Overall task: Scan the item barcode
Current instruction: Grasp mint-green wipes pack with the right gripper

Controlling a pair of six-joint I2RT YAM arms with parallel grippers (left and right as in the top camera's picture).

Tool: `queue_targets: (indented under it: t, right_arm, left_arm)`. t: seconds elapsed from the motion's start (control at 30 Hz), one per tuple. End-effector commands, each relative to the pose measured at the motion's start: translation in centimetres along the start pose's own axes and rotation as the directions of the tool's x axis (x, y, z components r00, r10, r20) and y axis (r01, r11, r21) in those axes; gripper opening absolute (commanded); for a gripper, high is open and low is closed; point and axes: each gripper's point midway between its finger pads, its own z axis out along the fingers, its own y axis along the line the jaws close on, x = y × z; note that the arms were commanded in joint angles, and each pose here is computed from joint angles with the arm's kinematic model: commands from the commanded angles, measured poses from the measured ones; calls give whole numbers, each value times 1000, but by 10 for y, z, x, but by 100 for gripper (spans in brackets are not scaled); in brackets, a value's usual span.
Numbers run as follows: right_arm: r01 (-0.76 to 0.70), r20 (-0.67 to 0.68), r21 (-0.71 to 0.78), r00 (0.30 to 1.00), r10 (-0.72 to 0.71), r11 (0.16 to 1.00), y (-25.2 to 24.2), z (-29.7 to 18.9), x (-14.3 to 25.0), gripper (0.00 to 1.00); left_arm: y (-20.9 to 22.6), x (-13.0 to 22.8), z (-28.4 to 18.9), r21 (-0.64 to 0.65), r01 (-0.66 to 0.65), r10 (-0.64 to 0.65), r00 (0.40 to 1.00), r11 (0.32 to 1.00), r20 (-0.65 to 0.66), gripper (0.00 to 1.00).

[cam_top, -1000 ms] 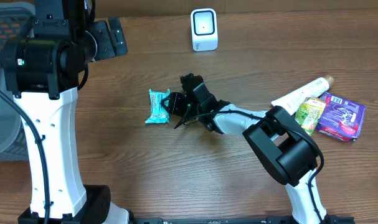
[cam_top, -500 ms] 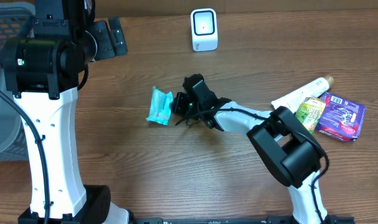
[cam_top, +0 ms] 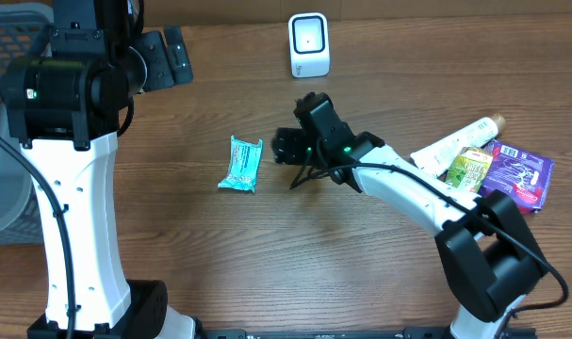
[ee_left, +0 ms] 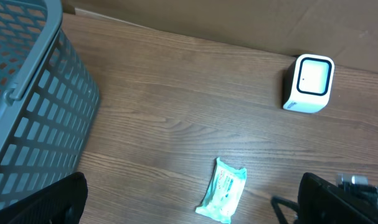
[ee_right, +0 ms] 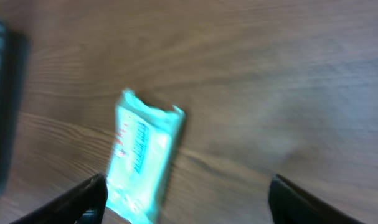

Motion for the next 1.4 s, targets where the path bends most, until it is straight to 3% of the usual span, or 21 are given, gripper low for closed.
queue_targets:
  t: [0.0, 0.1, 0.33, 0.7, 0.83, 1.0, 1.27, 1.37]
  right_arm:
    - [-77, -9, -51, 997, 77, 996, 11, 23, 5, 89]
    - [-166, -10, -63, 986, 166, 984, 11, 43, 10, 89]
    - [-137, 44, -21, 990, 138, 990, 16, 62, 11, 96]
    - [-52, 44, 71, 998, 49, 996, 26, 91, 30, 87]
    - [-74, 26, 89, 997, 72, 993, 18, 100, 38, 78]
    - [-62, 2, 67, 998, 62, 996, 29, 102, 50, 56]
    - [-17, -66, 101, 998, 24, 995, 26, 123, 92, 52]
    - [-19, -80, 119, 996, 29, 993, 20, 124, 96, 25]
  left_arm:
    - [1, -3, 0, -9, 15, -15, 1000, 1000, 13, 100]
    - [1, -3, 0, -9, 15, -15, 1000, 1000, 13, 100]
    - [1, -3, 0, -9, 15, -14, 1000, 1000, 13, 100]
    - [1, -3, 0, -9, 15, -15, 1000, 1000, 13, 100]
    - [1, -3, 0, -9, 15, -15, 1000, 1000, 13, 100]
    - [1, -3, 0, -9, 15, -14, 1000, 1000, 13, 100]
    - [1, -3, 0, -9, 15, -15, 1000, 1000, 13, 100]
    - [1, -3, 0, -9, 15, -15, 1000, 1000, 13, 100]
